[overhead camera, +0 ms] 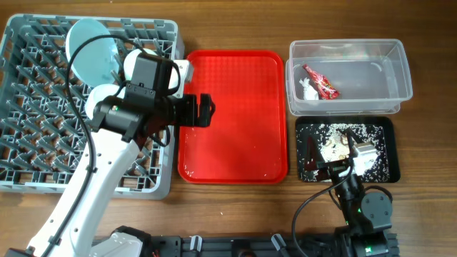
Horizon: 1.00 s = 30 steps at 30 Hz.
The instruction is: Sort waste into correct bins and load items into the dishwasher rack
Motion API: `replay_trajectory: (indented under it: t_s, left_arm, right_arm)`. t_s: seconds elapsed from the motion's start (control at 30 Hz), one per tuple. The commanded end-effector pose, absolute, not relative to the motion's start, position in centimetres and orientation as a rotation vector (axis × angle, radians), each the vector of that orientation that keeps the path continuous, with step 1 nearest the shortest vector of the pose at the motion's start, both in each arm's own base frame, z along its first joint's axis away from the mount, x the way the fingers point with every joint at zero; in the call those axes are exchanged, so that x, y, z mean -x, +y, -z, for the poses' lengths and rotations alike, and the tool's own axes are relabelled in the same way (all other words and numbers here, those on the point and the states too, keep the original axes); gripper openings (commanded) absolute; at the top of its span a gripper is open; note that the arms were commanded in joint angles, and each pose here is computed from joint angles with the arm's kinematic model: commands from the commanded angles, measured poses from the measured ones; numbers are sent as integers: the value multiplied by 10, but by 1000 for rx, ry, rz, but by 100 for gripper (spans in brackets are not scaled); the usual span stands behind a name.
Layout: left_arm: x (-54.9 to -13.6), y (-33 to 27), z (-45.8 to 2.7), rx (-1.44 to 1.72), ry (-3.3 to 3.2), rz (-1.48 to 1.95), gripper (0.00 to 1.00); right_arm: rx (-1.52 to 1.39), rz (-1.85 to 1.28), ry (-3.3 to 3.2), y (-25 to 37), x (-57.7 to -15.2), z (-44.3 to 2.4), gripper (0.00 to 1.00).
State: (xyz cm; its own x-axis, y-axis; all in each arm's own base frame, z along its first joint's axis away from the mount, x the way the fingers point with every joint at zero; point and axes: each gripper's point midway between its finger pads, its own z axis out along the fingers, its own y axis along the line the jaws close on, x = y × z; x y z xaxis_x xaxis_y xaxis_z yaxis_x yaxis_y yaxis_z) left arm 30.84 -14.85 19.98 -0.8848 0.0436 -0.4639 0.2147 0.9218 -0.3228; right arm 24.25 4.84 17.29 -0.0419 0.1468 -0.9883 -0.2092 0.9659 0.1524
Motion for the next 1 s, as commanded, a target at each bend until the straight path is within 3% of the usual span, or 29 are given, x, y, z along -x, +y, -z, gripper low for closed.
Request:
replay_trajectory:
  t_s: [0.0,0.27,0.53,0.97]
  left_arm:
    - [-285,-154,-208,-230,2579,546,100]
    - [-288,-151,-190,-239,2200,611,100]
    - [-284,-113,-238,-169,1653,586,100]
    - [-260,-57,-198,-29,1634,458,100]
  right_arm:
    - [63,-279,1575,49,-242,-175,100]
    - [63,-279,1575,49,-242,-175,100]
    - [63,-279,1575,49,-242,-175,100]
    - [63,-279,1575,49,-242,-175,100]
